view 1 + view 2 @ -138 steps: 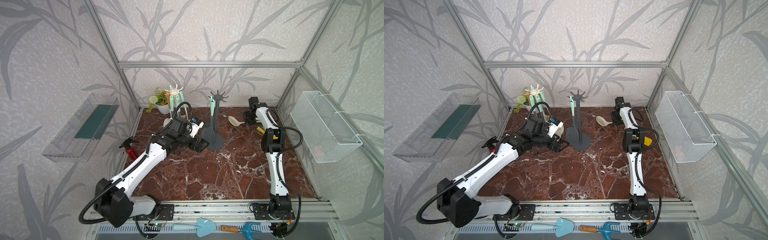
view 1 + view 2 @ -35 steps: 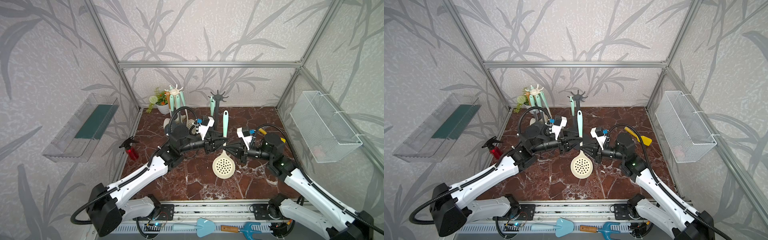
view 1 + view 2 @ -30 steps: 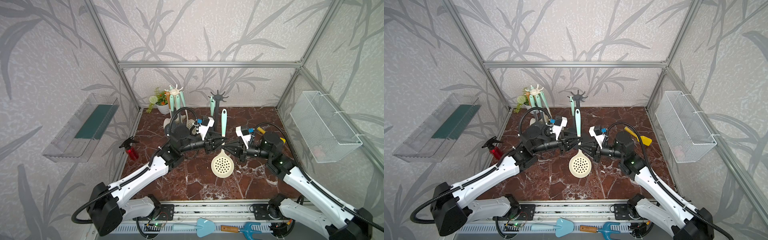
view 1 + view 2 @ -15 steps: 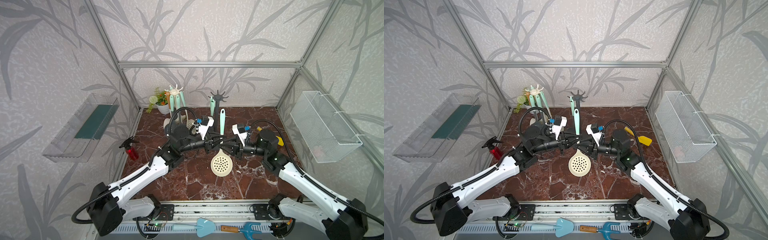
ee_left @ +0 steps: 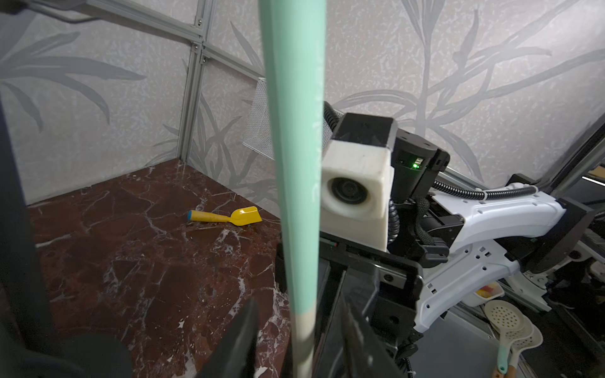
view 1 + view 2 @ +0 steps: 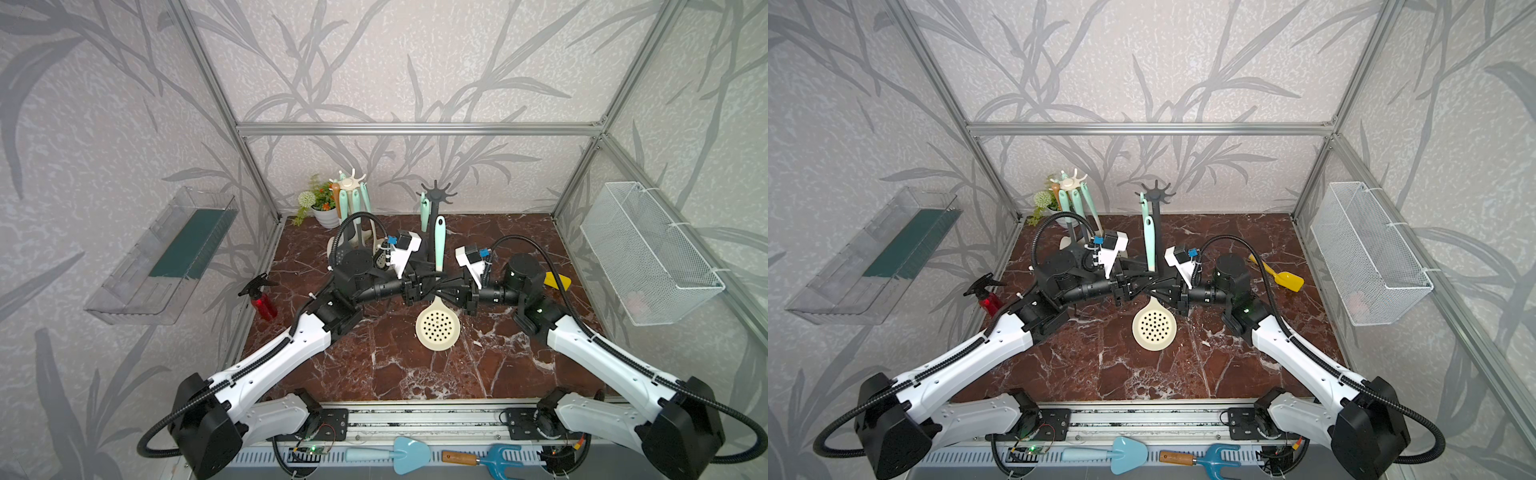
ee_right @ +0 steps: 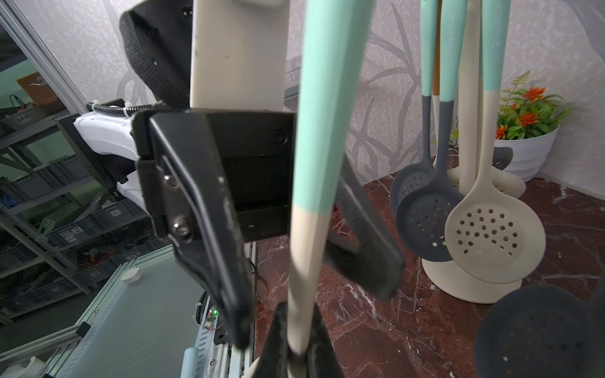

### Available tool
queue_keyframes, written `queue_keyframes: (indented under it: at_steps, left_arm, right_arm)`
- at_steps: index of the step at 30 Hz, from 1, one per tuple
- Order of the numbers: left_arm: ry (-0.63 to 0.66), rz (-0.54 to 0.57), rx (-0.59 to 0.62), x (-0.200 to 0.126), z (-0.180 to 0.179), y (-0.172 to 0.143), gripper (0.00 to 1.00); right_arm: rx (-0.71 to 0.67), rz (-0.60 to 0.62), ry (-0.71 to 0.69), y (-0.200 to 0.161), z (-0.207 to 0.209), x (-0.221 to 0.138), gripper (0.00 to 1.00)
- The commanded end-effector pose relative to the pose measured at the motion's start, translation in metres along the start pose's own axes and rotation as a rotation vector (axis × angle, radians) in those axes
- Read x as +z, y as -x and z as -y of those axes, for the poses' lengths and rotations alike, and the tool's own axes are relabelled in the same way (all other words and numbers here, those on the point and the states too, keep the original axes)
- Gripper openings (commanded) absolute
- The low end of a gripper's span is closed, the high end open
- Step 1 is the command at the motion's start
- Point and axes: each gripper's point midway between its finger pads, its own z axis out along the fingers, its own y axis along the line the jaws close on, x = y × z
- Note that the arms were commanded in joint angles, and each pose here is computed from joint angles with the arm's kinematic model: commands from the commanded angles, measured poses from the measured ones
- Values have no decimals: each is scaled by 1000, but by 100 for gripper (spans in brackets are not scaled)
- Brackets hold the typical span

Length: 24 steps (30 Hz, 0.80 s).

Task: Hang the skimmer on the kitchen utensil rack
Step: Pick up the skimmer from the corner of the board, then hang the skimmer on the rack.

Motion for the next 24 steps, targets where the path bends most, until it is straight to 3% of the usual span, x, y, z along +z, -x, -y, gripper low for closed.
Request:
queue_keyframes:
  at_steps: [1, 6, 24]
  left_arm:
    - [106, 6, 19, -26, -9, 13, 55]
    - [211, -23, 9, -47, -29, 10, 66]
    - [169, -62, -37, -15, -58, 3, 68]
  right_arm:
    - [-73, 18, 28, 20, -6, 1, 0]
    - [-58, 12, 19, 22, 9, 3, 0]
    - [60, 25, 7, 22, 61, 3, 0]
